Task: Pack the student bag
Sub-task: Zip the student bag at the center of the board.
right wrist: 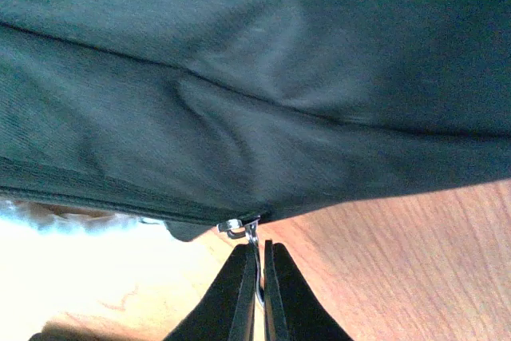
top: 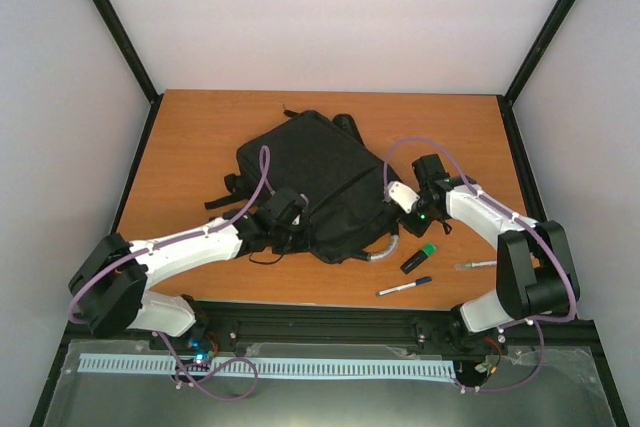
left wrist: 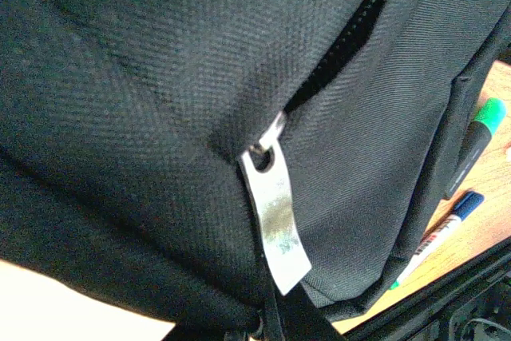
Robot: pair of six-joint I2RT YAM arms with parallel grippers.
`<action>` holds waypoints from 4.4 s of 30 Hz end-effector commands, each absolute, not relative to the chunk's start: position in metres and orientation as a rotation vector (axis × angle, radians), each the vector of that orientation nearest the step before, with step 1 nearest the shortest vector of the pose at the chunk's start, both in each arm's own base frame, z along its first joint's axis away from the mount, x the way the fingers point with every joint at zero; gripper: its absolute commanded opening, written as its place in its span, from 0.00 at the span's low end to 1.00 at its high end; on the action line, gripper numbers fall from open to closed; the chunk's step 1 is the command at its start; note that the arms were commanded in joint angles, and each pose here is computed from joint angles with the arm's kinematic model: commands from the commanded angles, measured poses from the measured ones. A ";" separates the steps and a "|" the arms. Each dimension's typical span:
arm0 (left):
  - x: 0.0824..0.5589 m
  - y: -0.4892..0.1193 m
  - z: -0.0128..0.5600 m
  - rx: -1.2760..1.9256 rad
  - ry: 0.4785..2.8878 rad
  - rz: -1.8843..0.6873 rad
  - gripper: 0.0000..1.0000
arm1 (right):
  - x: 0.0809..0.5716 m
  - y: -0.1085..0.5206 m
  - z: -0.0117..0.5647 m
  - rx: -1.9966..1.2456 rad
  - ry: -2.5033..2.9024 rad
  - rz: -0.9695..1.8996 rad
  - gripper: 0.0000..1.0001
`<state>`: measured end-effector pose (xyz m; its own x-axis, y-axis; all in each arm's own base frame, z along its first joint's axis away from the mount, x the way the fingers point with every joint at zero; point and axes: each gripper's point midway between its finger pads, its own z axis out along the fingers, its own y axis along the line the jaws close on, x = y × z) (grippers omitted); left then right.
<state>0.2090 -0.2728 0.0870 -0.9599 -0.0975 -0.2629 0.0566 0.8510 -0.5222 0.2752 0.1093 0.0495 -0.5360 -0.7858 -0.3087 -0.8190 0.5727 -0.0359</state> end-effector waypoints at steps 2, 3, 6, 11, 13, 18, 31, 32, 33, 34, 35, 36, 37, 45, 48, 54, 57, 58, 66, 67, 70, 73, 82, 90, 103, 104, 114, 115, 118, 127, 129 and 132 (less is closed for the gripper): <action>0.201 -0.238 0.075 0.021 2.799 -0.596 0.01 | 0.292 0.085 0.054 -1.294 2.494 0.051 0.03; 0.204 -0.235 0.075 0.016 2.794 -0.585 0.01 | 0.287 0.086 0.054 -1.301 2.490 0.065 0.03; 0.221 -0.225 0.077 -0.030 2.762 -0.565 0.10 | 0.270 0.093 0.056 -1.336 2.463 0.124 0.03; 0.268 -0.220 0.085 -0.107 2.685 -0.594 0.13 | 0.233 0.119 0.051 -1.482 2.398 0.166 0.03; 0.286 -0.228 0.089 -0.091 2.667 -0.612 0.13 | 0.221 0.130 0.050 -1.521 2.380 0.194 0.03; 0.319 -0.237 0.093 -0.064 2.663 -0.551 0.21 | 0.206 0.158 0.054 -1.558 2.346 0.286 0.03; 0.279 -0.212 0.129 -0.181 2.664 -0.604 0.68 | 0.225 0.197 0.074 -1.484 2.290 0.415 0.03; 0.273 -0.214 0.128 -0.181 2.672 -0.632 0.69 | 0.225 0.201 0.076 -1.491 2.284 0.421 0.03; 0.268 -0.216 0.128 -0.180 2.676 -0.658 0.69 | 0.226 0.205 0.078 -1.497 2.278 0.429 0.03; 0.261 -0.219 0.125 -0.179 2.689 -0.686 0.69 | 0.226 0.209 0.079 -1.503 2.274 0.441 0.03; 0.255 -0.224 0.124 -0.176 2.696 -0.721 0.68 | 0.227 0.214 0.080 -1.509 2.269 0.453 0.03; 0.251 -0.230 0.123 -0.174 2.700 -0.759 0.68 | 0.227 0.218 0.081 -1.516 2.267 0.461 0.03; 0.246 -0.237 0.123 -0.168 2.705 -0.791 0.68 | 0.228 0.222 0.082 -1.521 2.263 0.469 0.03; 0.234 -0.281 0.106 -0.138 2.713 -0.892 0.68 | 0.219 0.232 0.075 -1.575 2.262 0.490 0.03; 0.240 -0.290 0.107 -0.139 2.684 -0.909 0.68 | 0.213 0.230 0.072 -1.586 2.266 0.505 0.03; 0.247 -0.317 0.102 -0.105 2.697 -0.964 0.68 | 0.210 0.229 0.072 -1.587 2.263 0.511 0.03; 0.247 -0.331 0.100 -0.093 2.716 -1.004 0.69 | 0.211 0.230 0.072 -1.583 2.264 0.522 0.03; 0.247 -0.334 0.097 -0.098 2.728 -1.015 0.69 | 0.211 0.231 0.072 -1.582 2.266 0.527 0.03; 0.252 -0.349 0.078 -0.154 2.751 -1.072 0.66 | 0.213 0.234 0.075 -1.572 2.259 0.538 0.03; 0.253 -0.351 0.077 -0.150 2.752 -1.079 0.64 | 0.213 0.234 0.075 -1.570 2.260 0.539 0.03; 0.255 -0.355 0.077 -0.135 2.747 -1.093 0.53 | 0.213 0.234 0.075 -1.569 2.261 0.540 0.03; 0.256 -0.357 0.078 -0.119 2.738 -1.101 0.39 | 0.213 0.233 0.074 -1.566 2.259 0.529 0.03; 0.257 -0.341 0.096 -0.054 2.687 -1.007 0.01 | 0.213 0.227 0.070 -1.561 2.272 0.502 0.03; 0.236 -0.296 0.114 -0.162 2.720 -0.869 0.64 | 0.212 0.223 0.070 -1.550 2.267 0.502 0.03; 0.219 -0.316 0.096 -0.315 2.779 -1.114 0.75 | 0.213 0.225 0.072 -1.540 2.262 0.514 0.03; 0.220 -0.316 0.094 -0.324 2.782 -1.102 0.76 | 0.213 0.225 0.073 -1.541 2.260 0.516 0.03; 0.242 -0.336 0.069 -0.383 2.771 -1.108 0.69 | 0.210 0.225 0.074 -1.548 2.258 0.529 0.03; 0.246 -0.339 0.071 -0.373 2.756 -1.108 0.61 | 0.210 0.222 0.072 -1.553 2.267 0.509 0.03; 0.248 -0.337 0.076 -0.349 2.737 -1.095 0.49 | 0.212 0.211 0.067 -1.556 2.296 0.451 0.03; 0.247 -0.319 0.081 -0.307 2.697 -1.015 0.13 | 0.217 0.174 0.063 -1.506 2.355 0.373 0.03; 0.245 -0.318 0.078 -0.305 2.702 -1.015 0.11 | 0.221 0.166 0.062 -1.483 2.370 0.349 0.03; 0.243 -0.317 0.077 -0.300 2.707 -1.018 0.09 | 0.233 0.152 0.063 -1.427 2.391 0.320 0.03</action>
<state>0.2351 -0.3167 0.0662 -0.9611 -0.2635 -0.0823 -0.1488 0.7455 -0.6497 0.2263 0.1765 0.0652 -0.4063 -0.8063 -0.4298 -0.9019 0.4292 0.0474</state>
